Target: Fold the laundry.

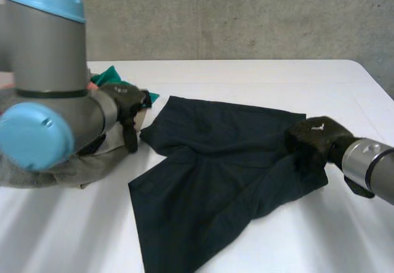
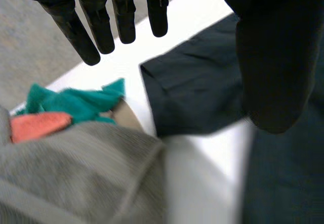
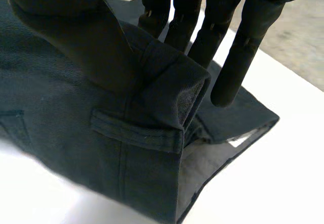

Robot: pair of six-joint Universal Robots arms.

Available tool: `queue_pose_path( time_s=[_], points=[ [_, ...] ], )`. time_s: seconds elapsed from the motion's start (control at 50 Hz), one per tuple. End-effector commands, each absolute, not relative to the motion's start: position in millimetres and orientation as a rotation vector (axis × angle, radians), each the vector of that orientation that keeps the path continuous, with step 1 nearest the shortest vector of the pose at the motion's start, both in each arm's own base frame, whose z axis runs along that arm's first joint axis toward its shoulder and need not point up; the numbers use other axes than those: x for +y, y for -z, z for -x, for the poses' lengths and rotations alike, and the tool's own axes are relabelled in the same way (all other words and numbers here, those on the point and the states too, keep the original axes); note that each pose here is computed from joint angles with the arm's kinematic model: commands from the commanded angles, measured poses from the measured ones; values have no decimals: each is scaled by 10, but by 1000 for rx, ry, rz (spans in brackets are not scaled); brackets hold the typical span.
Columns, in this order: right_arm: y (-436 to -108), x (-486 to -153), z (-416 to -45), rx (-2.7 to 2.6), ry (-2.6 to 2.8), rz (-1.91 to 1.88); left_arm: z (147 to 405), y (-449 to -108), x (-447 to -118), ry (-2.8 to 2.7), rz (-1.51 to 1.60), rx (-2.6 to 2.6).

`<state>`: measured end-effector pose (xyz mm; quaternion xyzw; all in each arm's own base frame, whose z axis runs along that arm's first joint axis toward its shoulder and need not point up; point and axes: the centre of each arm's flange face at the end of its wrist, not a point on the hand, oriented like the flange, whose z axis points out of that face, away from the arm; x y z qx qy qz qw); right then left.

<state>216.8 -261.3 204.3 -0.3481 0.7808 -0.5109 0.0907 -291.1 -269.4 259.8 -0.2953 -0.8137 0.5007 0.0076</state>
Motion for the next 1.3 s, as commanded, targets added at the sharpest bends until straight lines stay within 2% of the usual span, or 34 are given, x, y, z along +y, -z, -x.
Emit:
queue_pose_path(
  time_s=[0.02, 0.08, 0.2, 0.4, 0.64, 0.76, 0.84, 0.92, 1.0, 1.06, 1.14, 1.3],
  points=[
    [-2017, -2851, -2094, 2426, 1519, 596, 2811, -2492, -1768, -1370, 1033, -2507],
    [-2002, -2887, -2071, 2449, 1532, 546, 2841, -2399, -1498, -1360, 1086, -2452],
    [-1974, -2863, -2097, 2455, 1532, 572, 2919, -2202, -1285, -1306, 1145, -2427],
    [-1959, -2864, -2066, 2466, 1543, 578, 3074, -1747, -1240, -1066, 1163, -2548],
    [-1920, -2944, -2003, 2498, 1534, 562, 3258, -1573, -1271, -1102, 1192, -2549],
    [-1984, -2912, -1999, 2494, 1531, 594, 3245, -1558, -1368, -1185, 1192, -2593],
    [-2014, -2730, -1999, 2499, 1457, 818, 3197, -1632, -1357, -1184, 1245, -2579],
    [-1969, -2328, -1872, 2425, 1187, 1371, 3030, -1747, -1211, -1067, 1367, -2546],
    [-1899, -2053, -1710, 2313, 874, 1746, 2910, -1806, -1119, -974, 1467, -2504],
    [-1885, -2069, -1687, 2291, 835, 1824, 2903, -1801, -1099, -946, 1527, -2478],
    [-1878, -2299, -1810, 2400, 974, 1669, 2946, -1787, -1268, -992, 1561, -2485],
    [-1872, -2837, -2085, 2431, 1347, 1294, 3219, -2137, -2208, -1484, 1329, -2471]
  ],
)
